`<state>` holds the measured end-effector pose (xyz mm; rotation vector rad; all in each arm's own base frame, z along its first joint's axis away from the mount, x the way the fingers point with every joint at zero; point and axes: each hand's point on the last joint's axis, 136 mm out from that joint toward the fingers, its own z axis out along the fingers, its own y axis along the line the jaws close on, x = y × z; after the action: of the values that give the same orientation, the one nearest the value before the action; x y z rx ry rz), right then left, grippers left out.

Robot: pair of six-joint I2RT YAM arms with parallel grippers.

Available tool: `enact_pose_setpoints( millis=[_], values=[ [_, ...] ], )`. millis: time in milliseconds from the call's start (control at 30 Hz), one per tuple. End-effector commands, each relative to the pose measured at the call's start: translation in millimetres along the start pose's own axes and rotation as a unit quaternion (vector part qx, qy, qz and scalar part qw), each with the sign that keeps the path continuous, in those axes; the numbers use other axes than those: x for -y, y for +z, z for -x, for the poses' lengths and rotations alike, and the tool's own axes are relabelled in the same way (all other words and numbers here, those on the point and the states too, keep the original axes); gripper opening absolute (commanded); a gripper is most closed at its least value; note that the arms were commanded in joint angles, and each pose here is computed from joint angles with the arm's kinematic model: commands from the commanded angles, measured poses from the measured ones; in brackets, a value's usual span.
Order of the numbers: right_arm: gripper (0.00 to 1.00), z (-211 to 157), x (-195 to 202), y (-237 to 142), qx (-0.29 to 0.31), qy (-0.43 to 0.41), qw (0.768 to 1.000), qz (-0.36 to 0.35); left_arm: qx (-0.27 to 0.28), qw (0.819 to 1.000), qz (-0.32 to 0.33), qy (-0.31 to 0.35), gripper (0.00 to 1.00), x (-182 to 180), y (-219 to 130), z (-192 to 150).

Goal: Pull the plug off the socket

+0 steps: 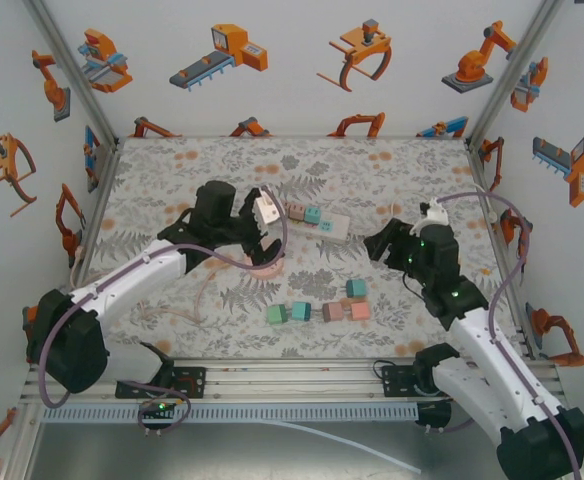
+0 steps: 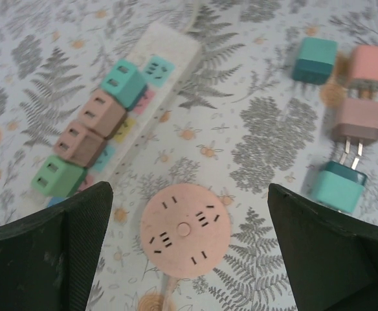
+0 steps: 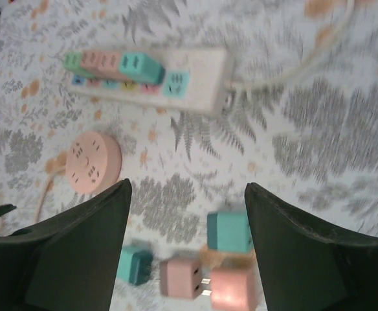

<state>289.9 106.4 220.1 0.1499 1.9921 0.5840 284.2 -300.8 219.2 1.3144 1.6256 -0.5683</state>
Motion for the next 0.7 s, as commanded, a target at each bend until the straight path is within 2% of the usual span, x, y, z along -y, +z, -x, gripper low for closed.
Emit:
enact_pose_setpoints(
  millis=[0, 100, 167, 300, 367, 467, 500, 667],
  values=[
    [0.65, 53.5, -25.2, -3.9, 0.109, -0.155, 0.982, 0.029, 0.041, 0.990, 0.114, -0.066, 0.97, -48.5, -19.8, 22.0],
    [0.66, 77.4, -50.6, -1.0, 0.178, -0.260, 0.947, 0.066, 0.048, 0.980, 0.152, -0.118, 0.97, -70.2, -25.4, 17.6],
    [0.67, 86.0, -66.4, 4.0, 0.202, -0.316, 0.923, 0.088, 0.044, 0.970, 0.176, -0.161, 0.97, -86.0, -28.6, 10.9],
    [0.72, 91.0, -93.1, 25.2, 0.200, -0.394, 0.887, 0.136, 0.036, 0.943, 0.213, -0.251, 0.97, -117.7, -30.7, -9.5],
    [0.74, 92.8, -100.6, 38.9, 0.187, -0.404, 0.883, 0.150, 0.009, 0.928, 0.244, -0.280, 0.97, -131.2, -27.8, -25.8],
    [0.74, 88.9, -108.8, 63.9, 0.144, -0.406, 0.885, 0.175, -0.062, 0.882, 0.310, -0.348, 0.97, -151.8, -27.0, -60.1],
    [0.74, 90.7, -113.1, 72.0, 0.130, -0.405, 0.886, 0.183, -0.079, 0.872, 0.318, -0.363, 0.97, -154.7, -26.1, -68.1],
    [0.74, 77.1, -122.5, 114.3, 0.032, -0.389, 0.895, 0.215, -0.100, 0.826, 0.323, -0.451, 0.97, -161.9, -18.4, -102.0]
  ],
)
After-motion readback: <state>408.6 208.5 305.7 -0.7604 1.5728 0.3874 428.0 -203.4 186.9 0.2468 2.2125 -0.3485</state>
